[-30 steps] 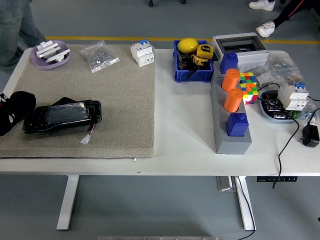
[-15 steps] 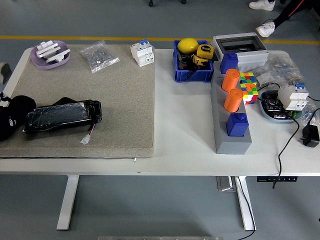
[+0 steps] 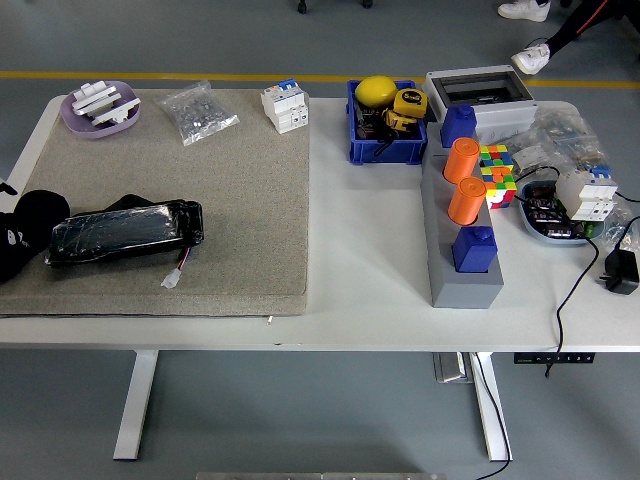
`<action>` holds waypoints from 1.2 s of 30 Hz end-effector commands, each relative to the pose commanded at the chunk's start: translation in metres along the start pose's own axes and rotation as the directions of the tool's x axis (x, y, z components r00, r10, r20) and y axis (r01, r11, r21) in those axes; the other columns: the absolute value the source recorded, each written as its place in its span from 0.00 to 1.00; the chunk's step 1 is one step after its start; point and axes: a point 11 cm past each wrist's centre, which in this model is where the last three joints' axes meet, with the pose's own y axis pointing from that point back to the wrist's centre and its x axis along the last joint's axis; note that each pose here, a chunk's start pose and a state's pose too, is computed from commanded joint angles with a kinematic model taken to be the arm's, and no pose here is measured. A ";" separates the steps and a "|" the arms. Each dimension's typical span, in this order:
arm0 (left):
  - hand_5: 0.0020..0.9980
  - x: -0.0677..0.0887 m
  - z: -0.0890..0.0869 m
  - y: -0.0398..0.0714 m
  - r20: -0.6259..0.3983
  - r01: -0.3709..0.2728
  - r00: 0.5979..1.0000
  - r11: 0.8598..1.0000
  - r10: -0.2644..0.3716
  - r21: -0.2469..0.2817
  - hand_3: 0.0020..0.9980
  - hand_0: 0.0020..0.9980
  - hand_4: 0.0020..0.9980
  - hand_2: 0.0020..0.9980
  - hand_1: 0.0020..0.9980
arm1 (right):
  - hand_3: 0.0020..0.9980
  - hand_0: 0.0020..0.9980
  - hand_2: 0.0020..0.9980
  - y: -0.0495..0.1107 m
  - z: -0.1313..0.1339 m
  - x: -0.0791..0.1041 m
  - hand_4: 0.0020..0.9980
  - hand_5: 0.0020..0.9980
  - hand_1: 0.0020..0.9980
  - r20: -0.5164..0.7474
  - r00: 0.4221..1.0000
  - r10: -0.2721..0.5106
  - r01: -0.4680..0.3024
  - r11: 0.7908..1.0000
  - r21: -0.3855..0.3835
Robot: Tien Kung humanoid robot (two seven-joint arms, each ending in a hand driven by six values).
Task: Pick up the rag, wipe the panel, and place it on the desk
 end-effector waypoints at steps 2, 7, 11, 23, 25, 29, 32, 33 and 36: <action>0.09 0.003 0.002 0.002 -0.018 -0.006 1.000 1.000 0.006 -0.019 0.68 0.48 0.91 0.77 0.78 | 0.69 0.76 0.70 0.000 0.002 0.001 1.00 0.66 0.58 -0.001 1.000 0.001 -0.001 1.000 -0.006; 0.09 0.009 0.007 0.007 -0.067 -0.019 0.998 0.999 0.016 -0.051 0.68 0.48 0.91 0.77 0.78 | 0.69 0.76 0.70 0.000 0.003 0.002 1.00 0.66 0.58 -0.007 1.000 0.000 0.000 1.000 -0.012; 0.12 0.015 0.009 0.011 -0.097 -0.031 0.995 0.997 0.024 -0.066 0.67 0.47 0.91 0.77 0.77 | 0.69 0.77 0.70 -0.001 0.006 0.002 1.00 0.65 0.58 -0.014 1.000 -0.003 0.002 1.000 -0.023; 0.15 0.038 -0.001 0.023 -0.390 -0.121 0.916 0.991 0.090 -0.057 0.67 0.48 0.92 0.76 0.77 | 0.69 0.77 0.70 -0.002 0.025 0.007 1.00 0.64 0.59 -0.032 0.999 -0.005 0.002 0.997 -0.077; 0.15 0.038 -0.003 0.025 -0.409 -0.126 0.908 0.991 0.094 -0.051 0.67 0.48 0.92 0.76 0.77 | 0.69 0.77 0.70 -0.002 0.028 0.008 1.00 0.64 0.59 -0.032 0.999 -0.005 0.002 0.996 -0.084; 0.15 0.036 -0.006 0.027 -0.429 -0.129 0.898 0.991 0.098 -0.044 0.67 0.48 0.91 0.76 0.77 | 0.69 0.77 0.70 -0.002 0.031 0.007 1.00 0.64 0.59 -0.036 0.999 -0.010 0.007 0.996 -0.094; 0.17 0.036 -0.007 0.031 -0.450 -0.139 0.887 0.989 0.107 -0.038 0.67 0.48 0.92 0.76 0.77 | 0.69 0.77 0.70 -0.003 0.034 0.005 1.00 0.64 0.59 -0.034 0.999 -0.013 0.010 0.995 -0.100; 0.17 0.036 -0.008 0.032 -0.457 -0.141 0.883 0.989 0.109 -0.037 0.67 0.48 0.92 0.76 0.77 | 0.69 0.77 0.70 -0.003 0.035 0.005 1.00 0.64 0.59 -0.033 0.999 -0.014 0.011 0.995 -0.102; 0.17 0.035 -0.008 0.034 -0.480 -0.144 0.870 0.989 0.110 -0.034 0.67 0.48 0.92 0.76 0.77 | 0.69 0.77 0.70 -0.004 0.040 0.003 1.00 0.64 0.59 -0.030 0.999 -0.018 0.015 0.994 -0.110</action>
